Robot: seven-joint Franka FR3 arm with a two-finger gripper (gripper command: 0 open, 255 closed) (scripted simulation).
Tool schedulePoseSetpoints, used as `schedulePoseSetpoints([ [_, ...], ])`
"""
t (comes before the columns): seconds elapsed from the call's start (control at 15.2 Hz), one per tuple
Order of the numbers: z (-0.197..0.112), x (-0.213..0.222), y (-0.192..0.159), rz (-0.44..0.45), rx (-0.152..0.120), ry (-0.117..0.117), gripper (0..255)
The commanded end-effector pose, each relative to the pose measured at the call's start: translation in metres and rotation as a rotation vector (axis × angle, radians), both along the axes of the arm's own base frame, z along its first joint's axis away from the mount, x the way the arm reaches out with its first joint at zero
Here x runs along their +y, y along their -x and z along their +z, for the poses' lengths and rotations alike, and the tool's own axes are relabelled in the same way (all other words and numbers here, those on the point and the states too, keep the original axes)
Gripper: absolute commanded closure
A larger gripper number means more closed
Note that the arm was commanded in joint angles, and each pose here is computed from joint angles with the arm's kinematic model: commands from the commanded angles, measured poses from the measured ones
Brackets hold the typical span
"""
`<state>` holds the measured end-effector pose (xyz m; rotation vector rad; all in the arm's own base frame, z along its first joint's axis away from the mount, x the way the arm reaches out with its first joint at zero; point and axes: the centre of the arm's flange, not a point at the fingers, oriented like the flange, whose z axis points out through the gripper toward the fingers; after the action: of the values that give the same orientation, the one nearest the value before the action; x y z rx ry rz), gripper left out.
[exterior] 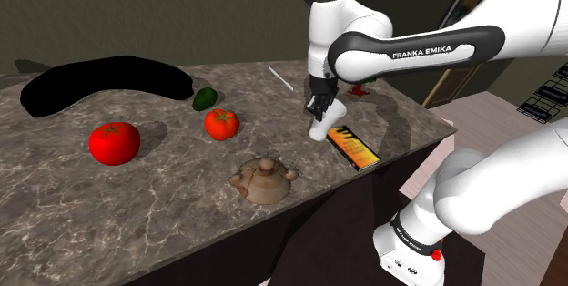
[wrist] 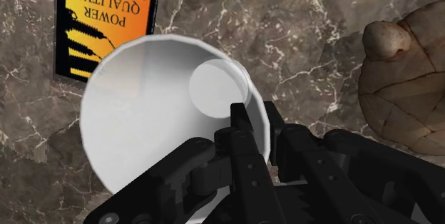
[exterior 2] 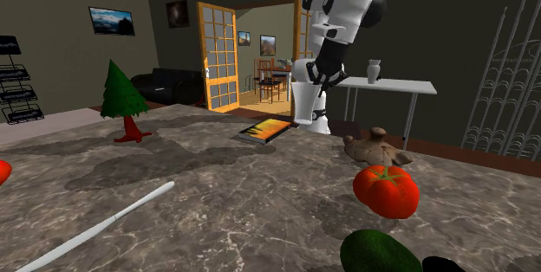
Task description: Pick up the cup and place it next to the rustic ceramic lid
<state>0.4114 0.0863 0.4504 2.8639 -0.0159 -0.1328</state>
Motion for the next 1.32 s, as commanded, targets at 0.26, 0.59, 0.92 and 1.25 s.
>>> schedulePoseSetpoints([
  [0.26,-0.032,-0.001,-0.001,0.000,-0.001,0.000,255],
  [0.59,-0.058,-0.001,-0.001,0.000,-0.001,0.000,255],
  [0.92,-0.074,-0.001,-0.001,0.000,-0.001,0.000,255],
  [1.25,-0.074,-0.001,-0.001,0.000,-0.001,0.000,255],
])
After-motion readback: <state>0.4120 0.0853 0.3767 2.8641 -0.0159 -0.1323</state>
